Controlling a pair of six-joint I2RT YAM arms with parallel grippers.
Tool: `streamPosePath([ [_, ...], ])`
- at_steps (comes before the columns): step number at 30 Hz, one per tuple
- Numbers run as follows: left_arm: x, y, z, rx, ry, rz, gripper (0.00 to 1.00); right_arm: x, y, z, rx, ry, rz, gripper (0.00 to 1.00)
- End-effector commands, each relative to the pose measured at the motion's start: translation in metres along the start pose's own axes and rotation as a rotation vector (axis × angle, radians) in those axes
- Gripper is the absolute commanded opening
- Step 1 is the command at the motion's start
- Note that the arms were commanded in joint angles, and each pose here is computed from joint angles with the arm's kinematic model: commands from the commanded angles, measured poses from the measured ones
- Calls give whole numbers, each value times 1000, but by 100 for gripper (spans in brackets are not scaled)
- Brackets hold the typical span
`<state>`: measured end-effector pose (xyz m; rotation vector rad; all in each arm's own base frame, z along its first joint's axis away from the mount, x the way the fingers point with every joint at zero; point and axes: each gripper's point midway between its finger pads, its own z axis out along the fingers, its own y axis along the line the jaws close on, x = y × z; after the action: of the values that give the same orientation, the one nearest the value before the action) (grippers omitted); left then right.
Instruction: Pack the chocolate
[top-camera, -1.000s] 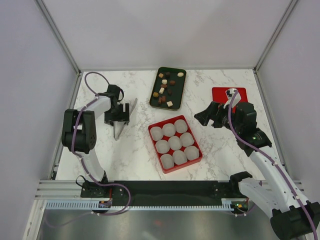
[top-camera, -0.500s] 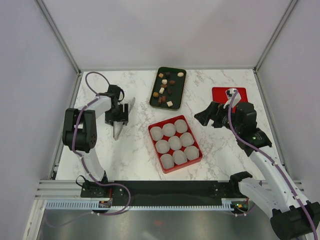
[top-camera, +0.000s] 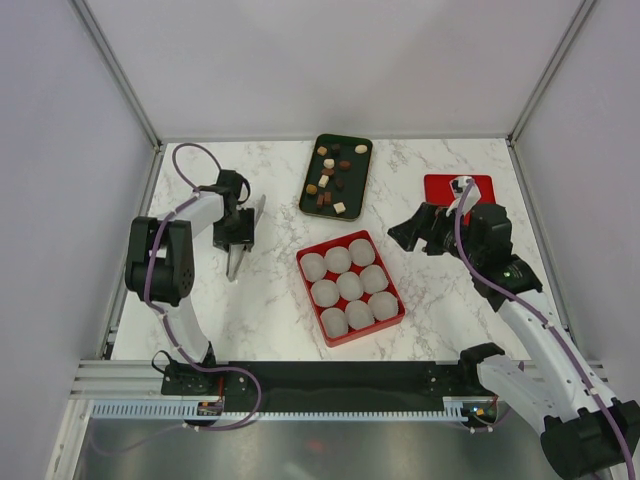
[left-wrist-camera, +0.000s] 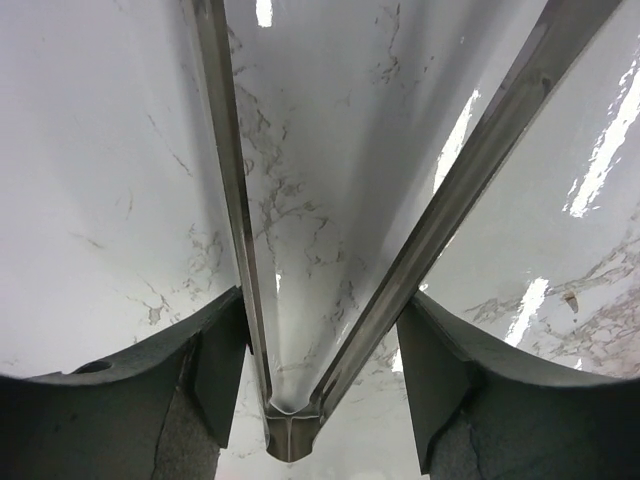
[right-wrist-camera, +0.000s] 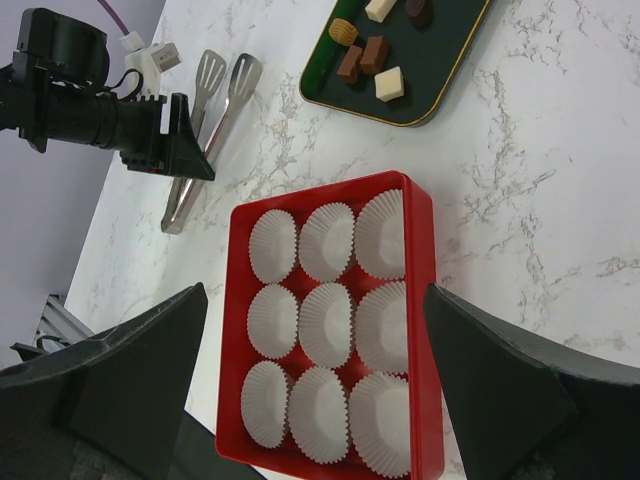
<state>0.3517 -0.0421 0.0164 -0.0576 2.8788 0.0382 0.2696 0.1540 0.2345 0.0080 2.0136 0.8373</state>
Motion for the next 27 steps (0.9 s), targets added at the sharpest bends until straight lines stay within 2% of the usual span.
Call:
streamPosePath([
  [1, -10, 7, -23, -31, -43, 44, 66, -7, 6, 2, -33, -19, -14, 98],
  [9, -17, -3, -69, -6, -125, 72, 61, -4, 6, 4, -34, 4, -5, 98],
  [16, -9, -13, -91, 1, -135, 118, 55, 2, 6, 4, -41, 25, 8, 98],
  [23, -7, -28, -123, 27, -188, 172, 54, 1, 5, 6, -35, 28, 20, 98],
  [27, -12, -14, -144, -47, -223, 167, 54, 4, 4, 8, -29, 37, 31, 98],
])
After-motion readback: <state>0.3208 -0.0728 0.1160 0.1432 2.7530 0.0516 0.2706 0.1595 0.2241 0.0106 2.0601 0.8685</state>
